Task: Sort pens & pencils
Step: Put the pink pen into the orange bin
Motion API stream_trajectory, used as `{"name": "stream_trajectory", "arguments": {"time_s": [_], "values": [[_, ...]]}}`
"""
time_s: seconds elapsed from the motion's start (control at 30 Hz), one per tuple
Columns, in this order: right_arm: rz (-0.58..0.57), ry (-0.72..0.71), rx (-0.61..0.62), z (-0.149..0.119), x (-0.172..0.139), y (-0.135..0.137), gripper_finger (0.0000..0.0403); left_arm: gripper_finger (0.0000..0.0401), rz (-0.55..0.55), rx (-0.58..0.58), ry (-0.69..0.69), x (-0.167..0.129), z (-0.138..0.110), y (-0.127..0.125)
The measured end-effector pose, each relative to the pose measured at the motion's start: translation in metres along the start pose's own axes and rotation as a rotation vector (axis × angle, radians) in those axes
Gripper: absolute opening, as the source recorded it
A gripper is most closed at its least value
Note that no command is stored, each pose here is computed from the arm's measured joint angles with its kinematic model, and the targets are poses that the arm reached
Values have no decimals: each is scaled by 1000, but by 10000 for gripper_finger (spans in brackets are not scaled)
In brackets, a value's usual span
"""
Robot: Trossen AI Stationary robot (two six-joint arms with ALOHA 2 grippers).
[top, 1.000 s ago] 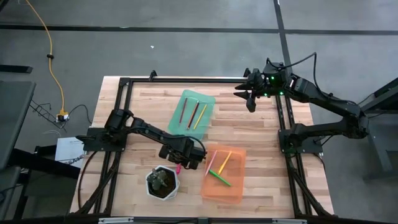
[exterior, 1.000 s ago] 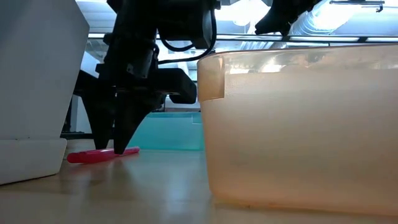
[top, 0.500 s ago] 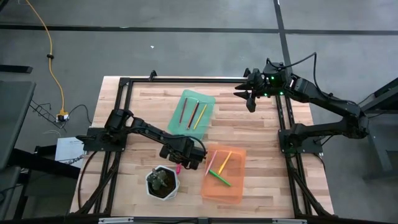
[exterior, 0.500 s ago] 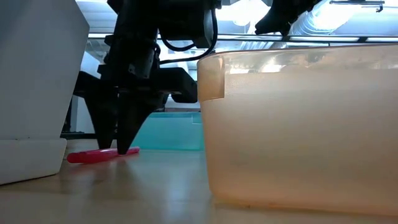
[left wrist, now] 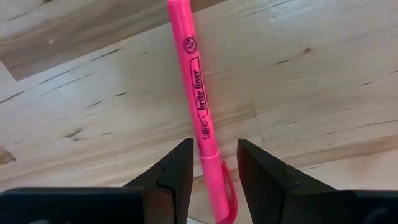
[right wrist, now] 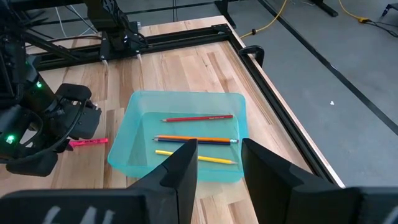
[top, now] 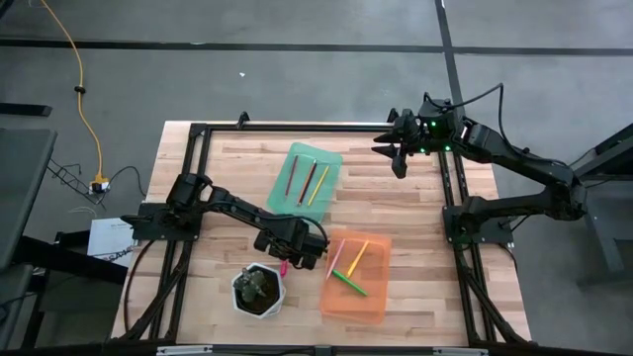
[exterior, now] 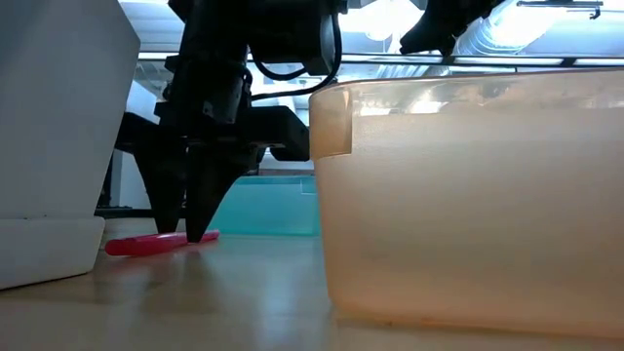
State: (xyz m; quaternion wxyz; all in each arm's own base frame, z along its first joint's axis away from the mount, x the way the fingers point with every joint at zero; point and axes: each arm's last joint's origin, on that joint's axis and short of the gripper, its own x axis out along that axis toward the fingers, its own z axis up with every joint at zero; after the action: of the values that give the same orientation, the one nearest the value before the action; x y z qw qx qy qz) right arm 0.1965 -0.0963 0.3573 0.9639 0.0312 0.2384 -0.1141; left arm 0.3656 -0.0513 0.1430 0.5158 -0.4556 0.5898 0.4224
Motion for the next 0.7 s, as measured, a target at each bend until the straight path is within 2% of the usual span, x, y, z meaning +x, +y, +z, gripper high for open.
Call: {"name": "stream_trajectory", "arguments": {"time_s": [0.7], "values": [[0, 0, -1, 0, 0, 0, 117, 110, -3, -56, -19, 0, 1, 0]]}}
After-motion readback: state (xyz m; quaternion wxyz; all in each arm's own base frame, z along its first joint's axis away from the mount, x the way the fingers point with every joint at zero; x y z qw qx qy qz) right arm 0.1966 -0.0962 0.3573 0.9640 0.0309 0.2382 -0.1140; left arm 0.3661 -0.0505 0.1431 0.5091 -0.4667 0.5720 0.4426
